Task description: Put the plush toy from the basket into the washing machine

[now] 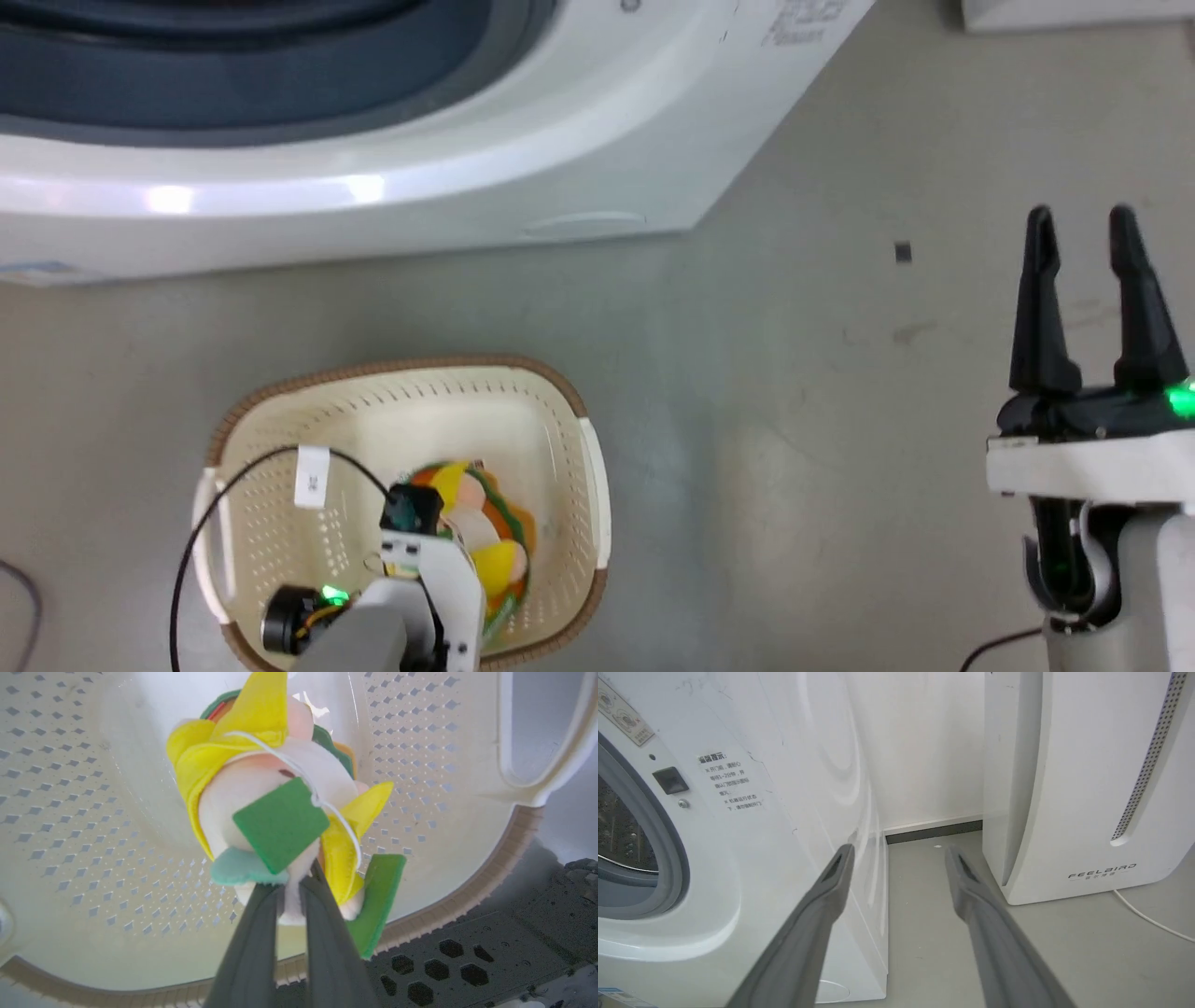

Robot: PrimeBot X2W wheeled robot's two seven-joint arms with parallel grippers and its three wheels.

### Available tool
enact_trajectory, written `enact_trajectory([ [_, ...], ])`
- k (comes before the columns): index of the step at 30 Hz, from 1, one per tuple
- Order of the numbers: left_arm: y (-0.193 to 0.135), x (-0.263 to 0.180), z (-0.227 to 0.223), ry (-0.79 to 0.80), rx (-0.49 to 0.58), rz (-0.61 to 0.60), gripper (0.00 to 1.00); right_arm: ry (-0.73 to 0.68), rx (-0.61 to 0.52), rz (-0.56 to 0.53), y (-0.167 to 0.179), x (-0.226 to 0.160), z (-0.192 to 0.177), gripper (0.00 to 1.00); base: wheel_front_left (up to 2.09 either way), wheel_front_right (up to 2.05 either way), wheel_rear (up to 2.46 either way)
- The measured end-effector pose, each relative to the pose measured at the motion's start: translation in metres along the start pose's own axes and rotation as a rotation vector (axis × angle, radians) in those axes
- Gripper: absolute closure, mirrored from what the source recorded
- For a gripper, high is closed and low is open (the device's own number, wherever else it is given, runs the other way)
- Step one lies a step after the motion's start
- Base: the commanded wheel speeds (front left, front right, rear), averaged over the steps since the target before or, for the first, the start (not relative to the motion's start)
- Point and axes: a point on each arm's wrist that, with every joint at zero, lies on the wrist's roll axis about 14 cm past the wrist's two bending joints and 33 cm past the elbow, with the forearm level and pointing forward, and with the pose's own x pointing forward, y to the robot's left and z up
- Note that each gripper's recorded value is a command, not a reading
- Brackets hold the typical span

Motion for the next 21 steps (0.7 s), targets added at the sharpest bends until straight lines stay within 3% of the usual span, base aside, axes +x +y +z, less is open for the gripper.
enact_trajectory([
  [21, -0.010, -0.090, 0.008, -0.381, -0.013, -0.013, 1.00, -0.084, 0.029, 0.070, 0.030, -0.056, 0.057, 0.00, 0.00, 0.00, 0.00],
])
